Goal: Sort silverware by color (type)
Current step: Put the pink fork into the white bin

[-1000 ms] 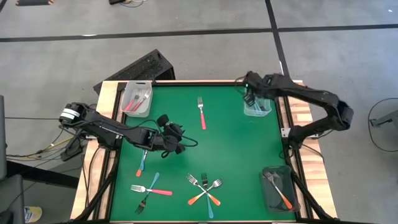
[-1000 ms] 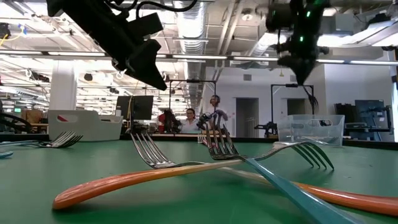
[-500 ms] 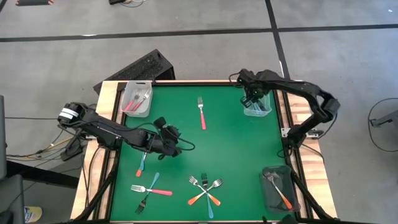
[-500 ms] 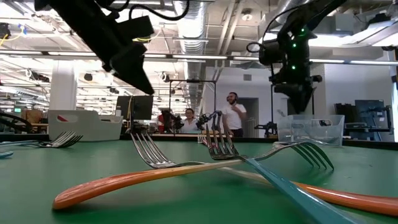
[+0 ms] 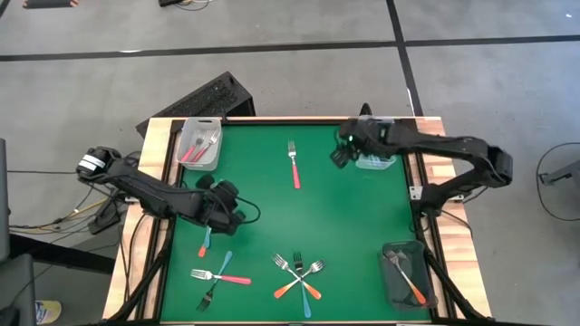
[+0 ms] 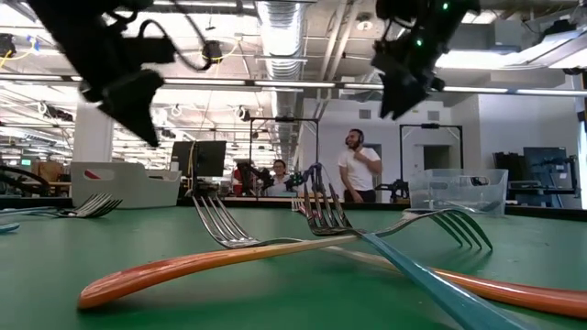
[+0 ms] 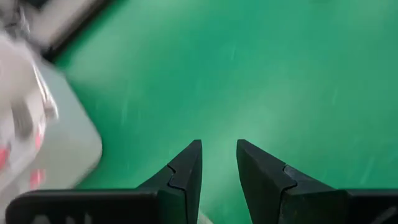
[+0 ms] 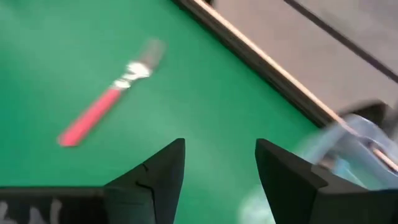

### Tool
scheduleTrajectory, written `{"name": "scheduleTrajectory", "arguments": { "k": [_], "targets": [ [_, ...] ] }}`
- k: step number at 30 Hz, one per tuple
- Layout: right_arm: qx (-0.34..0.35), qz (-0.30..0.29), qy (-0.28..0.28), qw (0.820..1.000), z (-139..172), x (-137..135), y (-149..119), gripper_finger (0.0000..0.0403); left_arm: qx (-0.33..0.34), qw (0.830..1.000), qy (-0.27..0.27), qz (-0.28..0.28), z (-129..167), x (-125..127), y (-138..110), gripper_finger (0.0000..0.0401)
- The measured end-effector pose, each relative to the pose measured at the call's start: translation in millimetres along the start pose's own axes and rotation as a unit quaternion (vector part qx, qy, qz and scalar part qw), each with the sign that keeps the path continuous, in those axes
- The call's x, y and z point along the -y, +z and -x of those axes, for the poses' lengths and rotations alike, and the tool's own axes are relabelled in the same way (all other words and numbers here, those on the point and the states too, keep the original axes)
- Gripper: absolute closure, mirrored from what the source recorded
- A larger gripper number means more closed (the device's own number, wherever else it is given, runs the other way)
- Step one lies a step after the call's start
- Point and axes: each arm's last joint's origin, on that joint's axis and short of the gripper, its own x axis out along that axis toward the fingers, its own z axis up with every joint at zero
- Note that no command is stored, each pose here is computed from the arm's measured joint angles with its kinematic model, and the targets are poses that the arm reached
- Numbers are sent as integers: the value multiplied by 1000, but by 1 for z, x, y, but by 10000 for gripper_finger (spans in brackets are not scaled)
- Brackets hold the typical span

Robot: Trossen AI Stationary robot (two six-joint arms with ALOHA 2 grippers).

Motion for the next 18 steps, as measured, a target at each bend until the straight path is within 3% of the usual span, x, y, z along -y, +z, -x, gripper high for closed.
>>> {"name": "scheduleTrajectory", "arguments": {
  "k": [5,11,15,18],
  "targets": [
    [53,26,71,996,7,-40,-13,184,-49,998,9,25,-9,-5,-21,312],
    [103,-6,142,984,8,-72,-33,185,-87,993,26,70,-23,-13,-41,312],
    [117,-33,167,978,3,-80,-47,185,-88,992,32,86,-24,-14,-44,312],
    [131,-69,143,979,-12,-78,-45,185,-67,992,30,100,-25,-13,-42,312]
  ]
}}
